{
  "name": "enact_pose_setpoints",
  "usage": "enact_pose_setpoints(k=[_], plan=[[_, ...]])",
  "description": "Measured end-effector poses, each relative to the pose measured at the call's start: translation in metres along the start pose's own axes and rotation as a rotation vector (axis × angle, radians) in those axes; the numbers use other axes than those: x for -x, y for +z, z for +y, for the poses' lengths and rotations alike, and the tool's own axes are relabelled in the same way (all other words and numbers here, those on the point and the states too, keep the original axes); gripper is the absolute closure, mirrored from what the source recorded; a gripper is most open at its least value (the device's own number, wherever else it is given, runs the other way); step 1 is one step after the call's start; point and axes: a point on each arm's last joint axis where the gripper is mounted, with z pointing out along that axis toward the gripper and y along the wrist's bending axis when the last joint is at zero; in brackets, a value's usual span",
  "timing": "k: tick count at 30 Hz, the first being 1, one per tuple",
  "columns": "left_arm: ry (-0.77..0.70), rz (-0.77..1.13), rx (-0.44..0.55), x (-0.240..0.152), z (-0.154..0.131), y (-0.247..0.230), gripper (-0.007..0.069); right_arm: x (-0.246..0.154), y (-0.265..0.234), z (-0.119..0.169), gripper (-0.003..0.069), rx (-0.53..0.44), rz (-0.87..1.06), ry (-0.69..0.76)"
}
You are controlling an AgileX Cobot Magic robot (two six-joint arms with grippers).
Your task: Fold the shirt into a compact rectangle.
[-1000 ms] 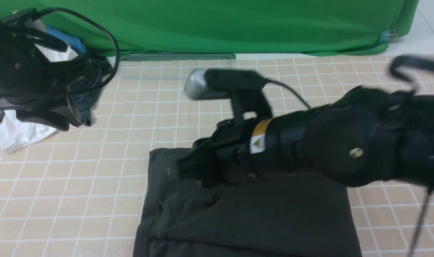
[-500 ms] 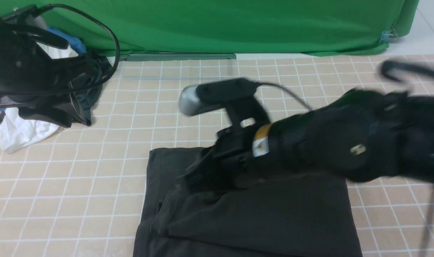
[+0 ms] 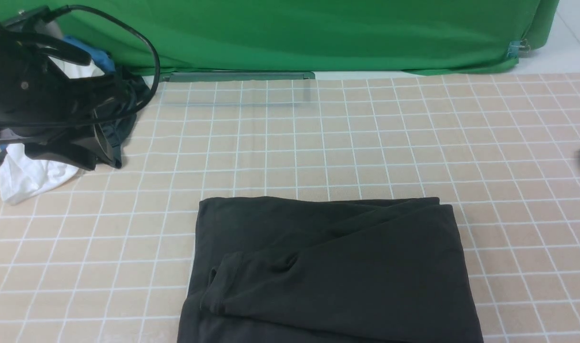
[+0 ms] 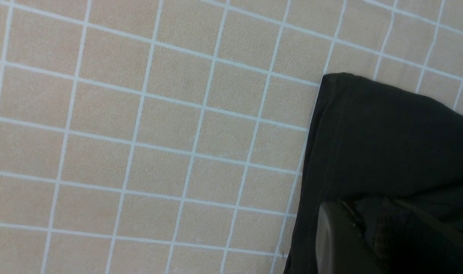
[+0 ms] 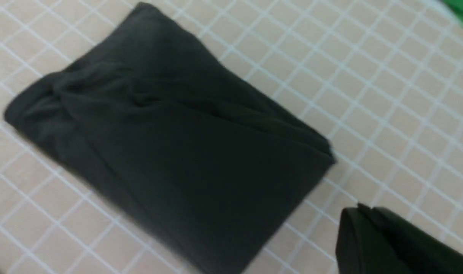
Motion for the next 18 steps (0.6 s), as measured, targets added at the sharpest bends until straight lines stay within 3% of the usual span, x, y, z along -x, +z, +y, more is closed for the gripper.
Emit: enact_pose_setpoints(k=[4, 7, 13, 18], plan=[[-0.002, -0.002, 0.0, 0.0, 0.001, 0.0, 0.0499, -0.033, -0.054, -0.011, 0.0631, -0.021, -0.225, 0.007], [-0.002, -0.002, 0.0, 0.0, 0.001, 0.0, 0.0498, -0.055, -0.066, -0.013, 0.0631, -0.014, -0.364, 0.01], [0.003, -0.002, 0.0, 0.0, 0.001, 0.0, 0.0498, -0.095, -0.028, -0.001, 0.0631, 0.058, -0.631, 0.011], [0.005, -0.002, 0.001, 0.0, 0.001, 0.0, 0.0498, -0.097, -0.01, 0.004, 0.0631, 0.078, -0.698, 0.006]])
